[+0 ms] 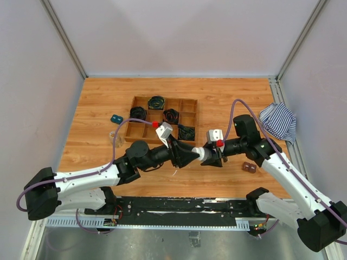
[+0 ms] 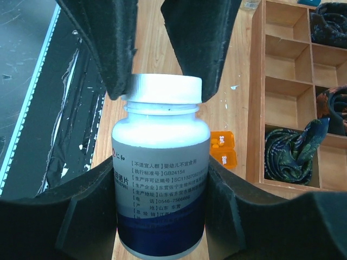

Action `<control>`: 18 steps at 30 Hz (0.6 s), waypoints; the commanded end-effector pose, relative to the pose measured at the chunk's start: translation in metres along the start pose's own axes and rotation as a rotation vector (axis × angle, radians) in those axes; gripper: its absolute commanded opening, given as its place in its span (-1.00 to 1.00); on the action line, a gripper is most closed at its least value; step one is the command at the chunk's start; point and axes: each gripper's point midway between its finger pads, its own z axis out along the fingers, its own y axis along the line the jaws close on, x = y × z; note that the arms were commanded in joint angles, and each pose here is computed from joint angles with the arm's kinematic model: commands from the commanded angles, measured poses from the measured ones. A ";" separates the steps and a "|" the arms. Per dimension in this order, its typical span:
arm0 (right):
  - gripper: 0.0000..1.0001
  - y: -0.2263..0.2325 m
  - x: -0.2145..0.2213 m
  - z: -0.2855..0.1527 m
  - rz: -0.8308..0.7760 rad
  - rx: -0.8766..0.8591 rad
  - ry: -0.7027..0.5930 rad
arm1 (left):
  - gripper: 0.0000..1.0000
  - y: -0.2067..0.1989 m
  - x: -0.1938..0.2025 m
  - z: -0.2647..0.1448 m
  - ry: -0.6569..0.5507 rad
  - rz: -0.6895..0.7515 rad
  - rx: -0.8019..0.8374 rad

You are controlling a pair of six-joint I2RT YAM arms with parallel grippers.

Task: Sort the pills into containers
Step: Unscrew the lid of the pill bottle.

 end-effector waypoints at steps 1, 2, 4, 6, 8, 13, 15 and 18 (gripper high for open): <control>-0.99 -0.005 -0.007 -0.006 0.004 0.016 -0.018 | 0.21 -0.015 -0.029 -0.002 -0.107 -0.016 0.040; -0.99 -0.005 -0.007 -0.006 0.004 0.017 -0.018 | 0.31 -0.015 -0.029 -0.003 -0.107 -0.014 0.041; -0.99 -0.006 -0.008 -0.006 0.003 0.016 -0.019 | 0.52 -0.015 -0.029 -0.006 -0.111 -0.007 0.039; -0.99 -0.005 -0.008 -0.006 0.006 0.015 -0.020 | 0.69 -0.013 -0.028 -0.010 -0.111 -0.003 0.029; -0.99 -0.005 -0.007 -0.006 0.008 0.013 -0.020 | 0.82 -0.010 -0.027 -0.014 -0.107 -0.001 0.015; -0.99 -0.005 -0.008 -0.006 0.008 0.010 -0.022 | 0.98 0.001 -0.027 -0.027 -0.109 0.099 -0.036; -0.99 -0.004 -0.008 -0.005 0.008 0.005 -0.027 | 0.98 -0.003 -0.027 -0.035 -0.101 0.265 0.010; -0.99 -0.001 -0.010 -0.005 0.002 -0.010 -0.042 | 0.99 -0.018 -0.022 -0.049 -0.105 0.594 0.160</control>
